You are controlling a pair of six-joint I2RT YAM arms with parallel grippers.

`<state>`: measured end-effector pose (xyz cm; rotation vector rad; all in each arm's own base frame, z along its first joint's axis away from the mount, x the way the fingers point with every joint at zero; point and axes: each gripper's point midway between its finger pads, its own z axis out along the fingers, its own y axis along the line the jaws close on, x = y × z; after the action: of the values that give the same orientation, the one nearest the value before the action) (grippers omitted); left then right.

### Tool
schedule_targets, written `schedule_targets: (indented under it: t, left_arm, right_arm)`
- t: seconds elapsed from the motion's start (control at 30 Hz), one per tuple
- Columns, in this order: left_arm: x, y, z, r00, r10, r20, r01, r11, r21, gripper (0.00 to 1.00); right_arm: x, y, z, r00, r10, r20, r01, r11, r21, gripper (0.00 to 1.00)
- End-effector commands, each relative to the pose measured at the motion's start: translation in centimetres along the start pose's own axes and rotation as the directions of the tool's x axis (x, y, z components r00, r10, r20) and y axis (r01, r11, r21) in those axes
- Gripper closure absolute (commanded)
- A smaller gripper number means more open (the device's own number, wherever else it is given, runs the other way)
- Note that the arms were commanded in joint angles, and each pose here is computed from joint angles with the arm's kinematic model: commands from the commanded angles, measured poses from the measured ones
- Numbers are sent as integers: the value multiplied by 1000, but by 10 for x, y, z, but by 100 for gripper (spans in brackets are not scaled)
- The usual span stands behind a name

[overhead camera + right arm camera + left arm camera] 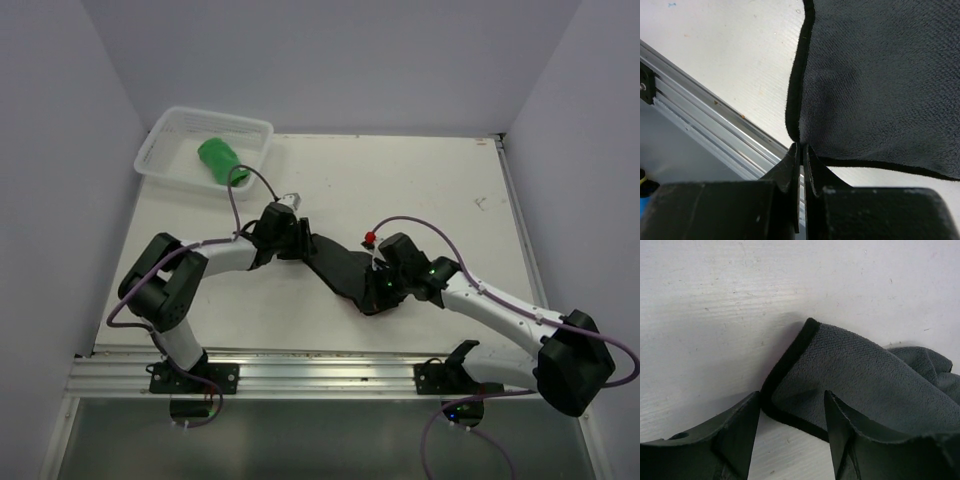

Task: Roll the towels
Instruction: Flatten the towel

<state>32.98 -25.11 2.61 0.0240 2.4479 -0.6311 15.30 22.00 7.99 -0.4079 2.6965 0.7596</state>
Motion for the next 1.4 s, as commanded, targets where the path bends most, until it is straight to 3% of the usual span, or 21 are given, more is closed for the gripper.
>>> schedule_targets:
  t: [0.0,0.07,0.1,0.17,0.2,0.3,0.43,0.6,0.73,0.77,0.83,1.0,1.1,1.23,1.37]
  left_arm:
    - [23,19,10,997,30,-71,-35,997,-68,44]
    - [23,21,12,996,35,-77,-41,996,-76,53]
    - [22,21,12,997,37,-74,-43,996,-81,66]
    - [20,23,12,996,38,-75,-45,995,-94,76]
    - [18,24,11,997,43,-68,-50,993,-104,86]
    - [13,24,6,996,54,-70,-62,990,-125,100]
    - [-11,20,-4,997,76,-21,-78,984,-157,100]
    - [-81,-12,-24,996,54,76,-45,992,-117,100]
    - [-142,-30,-46,989,-6,146,10,999,-31,100]
    - [-171,-33,-58,980,-26,197,29,1000,-9,100]
    - [-190,-33,-70,975,-40,217,39,999,12,100]
    - [-237,-40,-122,944,-35,328,27,999,30,100]
    - [-226,-38,-145,932,-34,360,25,999,31,100]
    - [-177,-15,-152,938,-68,339,69,998,8,100]
    - [-78,29,-141,957,-151,248,163,986,-28,100]
  right_arm:
    - [-1,6,-6,1000,-20,22,20,999,-27,100]
    - [1,4,-9,999,-23,23,23,1000,-16,100]
    - [1,2,-10,999,-26,24,26,1000,-11,100]
    - [2,-1,-11,999,-29,26,29,1000,6,100]
    - [1,-1,-12,999,-27,33,27,1000,9,100]
    - [-4,-6,-14,998,-27,58,25,999,46,100]
    - [-29,-9,-18,992,-50,111,38,993,111,100]
    - [-80,-13,-29,977,-108,182,67,973,221,100]
    - [-153,-10,-64,945,-100,310,36,978,207,100]
    - [-165,-11,-65,943,-110,313,45,977,207,100]
    - [-198,5,-88,916,-150,373,87,980,179,100]
    - [-229,32,-114,885,-219,411,172,974,148,100]
    - [-228,46,-118,856,-233,462,212,972,99,100]
    - [-186,38,-95,893,-246,376,238,969,69,100]
    - [-122,43,-63,914,-296,279,313,949,-21,100]
